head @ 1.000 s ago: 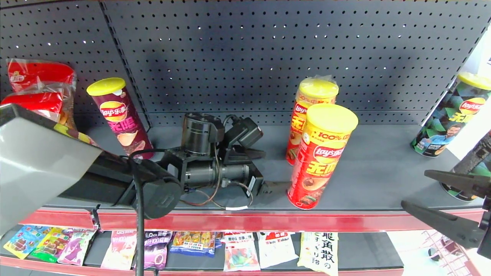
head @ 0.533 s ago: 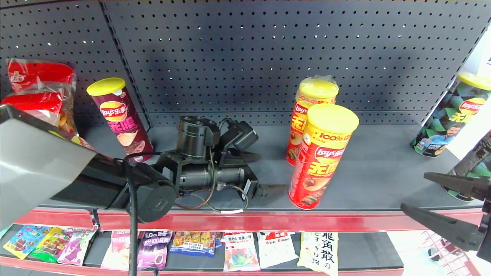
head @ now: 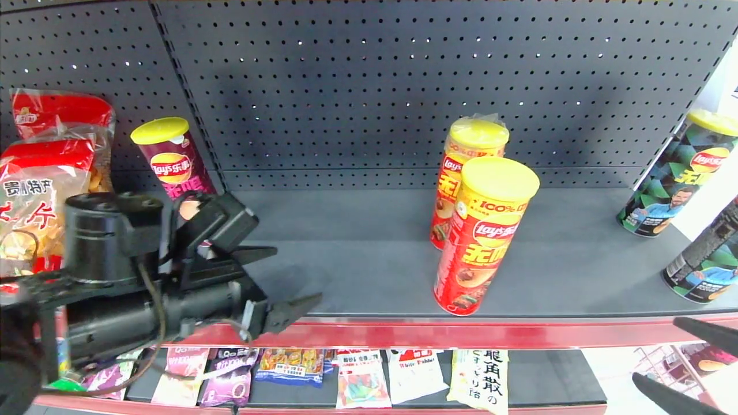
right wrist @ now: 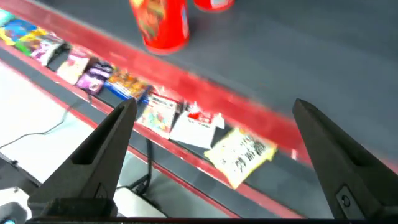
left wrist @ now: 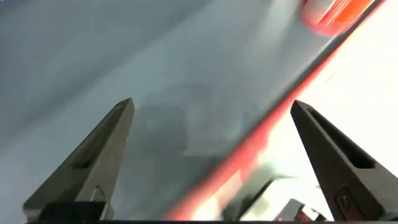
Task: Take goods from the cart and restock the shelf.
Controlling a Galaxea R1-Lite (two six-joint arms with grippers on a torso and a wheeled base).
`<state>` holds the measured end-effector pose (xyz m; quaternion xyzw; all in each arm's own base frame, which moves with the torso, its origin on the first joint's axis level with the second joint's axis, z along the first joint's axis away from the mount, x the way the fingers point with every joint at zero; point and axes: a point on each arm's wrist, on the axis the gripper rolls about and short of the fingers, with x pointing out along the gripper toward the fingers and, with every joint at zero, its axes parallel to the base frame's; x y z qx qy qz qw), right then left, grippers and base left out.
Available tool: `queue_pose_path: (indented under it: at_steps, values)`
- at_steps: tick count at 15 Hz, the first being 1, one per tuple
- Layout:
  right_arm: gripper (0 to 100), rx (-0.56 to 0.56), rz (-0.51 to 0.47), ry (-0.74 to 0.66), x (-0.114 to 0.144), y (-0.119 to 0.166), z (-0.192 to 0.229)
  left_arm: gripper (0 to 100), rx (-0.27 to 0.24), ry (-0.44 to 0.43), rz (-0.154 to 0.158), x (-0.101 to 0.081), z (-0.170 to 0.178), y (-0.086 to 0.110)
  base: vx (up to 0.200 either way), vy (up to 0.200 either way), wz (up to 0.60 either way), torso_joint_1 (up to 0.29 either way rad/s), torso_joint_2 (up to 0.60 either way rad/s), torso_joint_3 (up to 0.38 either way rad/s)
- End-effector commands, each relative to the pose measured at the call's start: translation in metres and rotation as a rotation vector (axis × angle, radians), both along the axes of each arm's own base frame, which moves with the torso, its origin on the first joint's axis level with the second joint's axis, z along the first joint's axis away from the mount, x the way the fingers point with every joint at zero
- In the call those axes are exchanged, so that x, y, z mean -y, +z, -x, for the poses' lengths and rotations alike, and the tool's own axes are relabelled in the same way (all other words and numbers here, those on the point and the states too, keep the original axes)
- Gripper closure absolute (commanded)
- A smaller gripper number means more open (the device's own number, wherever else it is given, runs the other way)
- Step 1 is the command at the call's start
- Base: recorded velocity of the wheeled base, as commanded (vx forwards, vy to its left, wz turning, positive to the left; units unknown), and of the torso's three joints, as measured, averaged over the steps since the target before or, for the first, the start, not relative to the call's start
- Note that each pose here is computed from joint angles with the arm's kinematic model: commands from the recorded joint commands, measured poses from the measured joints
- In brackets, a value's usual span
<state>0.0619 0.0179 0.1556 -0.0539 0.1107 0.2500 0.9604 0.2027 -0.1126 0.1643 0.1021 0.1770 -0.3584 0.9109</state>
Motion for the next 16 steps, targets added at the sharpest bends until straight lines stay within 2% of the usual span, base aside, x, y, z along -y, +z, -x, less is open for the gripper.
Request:
queue_pose_path:
  at_steps: [1, 2, 3, 4, 5, 6, 7, 8, 10, 11, 13, 16]
  values:
    - [0, 0.106, -0.016, -0.139, 0.011, -0.021, 0.045, 0, 0.048, 0.253, -0.049, -0.056, 0.084, 0.014, 0.000, 0.000, 0.00, 0.000, 0.00, 0.000]
    - [0, 0.104, -0.050, -0.192, 0.012, -0.023, 0.051, 0, 0.060, 0.313, -0.047, -0.061, 0.092, 0.017, 0.000, 0.000, 0.00, 0.000, 0.00, 0.000]
    - [0, 0.123, -0.094, -0.300, 0.015, -0.027, 0.060, 0, 0.101, 0.416, -0.049, -0.068, 0.101, 0.025, 0.000, 0.000, 0.00, 0.000, 0.00, 0.000]
    - [0, 0.124, -0.096, -0.318, 0.015, -0.028, 0.061, 0, 0.120, 0.456, -0.051, -0.070, 0.102, 0.027, 0.000, 0.000, 0.00, 0.000, 0.00, 0.000]
    - [0, 0.138, -0.097, -0.356, 0.016, -0.027, 0.065, 0, 0.183, 0.644, -0.079, -0.081, 0.109, 0.031, 0.000, 0.000, 0.00, 0.000, 0.00, 0.000]
    - [0, 0.149, -0.094, -0.382, 0.017, -0.021, 0.065, 0, 0.221, 0.722, -0.079, -0.086, 0.117, 0.033, 0.000, 0.000, 0.00, 0.000, 0.00, 0.000]
    - [0, 0.145, -0.091, -0.392, 0.017, -0.019, 0.064, 0, 0.227, 0.722, -0.073, -0.087, 0.120, 0.033, 0.000, 0.000, 0.00, 0.000, 0.00, 0.000]
    - [0, 0.111, -0.065, -0.459, 0.018, -0.017, 0.057, 0, 0.236, 0.653, -0.045, -0.094, 0.141, 0.023, 0.000, 0.000, 0.00, 0.000, 0.00, 0.000]
    - [0, 0.091, -0.042, -0.493, 0.018, -0.009, 0.050, 0, 0.265, 0.628, -0.033, -0.101, 0.156, 0.012, 0.000, 0.000, 0.00, 0.000, 0.00, 0.000]
    - [0, 0.059, -0.019, -0.539, 0.019, -0.006, 0.044, 0, 0.304, 0.643, 0.006, -0.105, 0.164, 0.015, 0.000, 0.000, 0.00, 0.000, 0.00, 0.000]
    - [0, 0.038, 0.003, -0.549, 0.019, 0.000, 0.036, 0, 0.331, 0.696, -0.017, -0.107, 0.165, 0.020, 0.000, 0.000, 0.00, 0.000, 0.00, 0.000]
    - [0, 0.027, 0.011, -0.549, 0.018, 0.004, 0.031, 0, 0.340, 0.694, -0.034, -0.107, 0.164, 0.023, 0.000, 0.000, 0.00, 0.000, 0.00, 0.000]
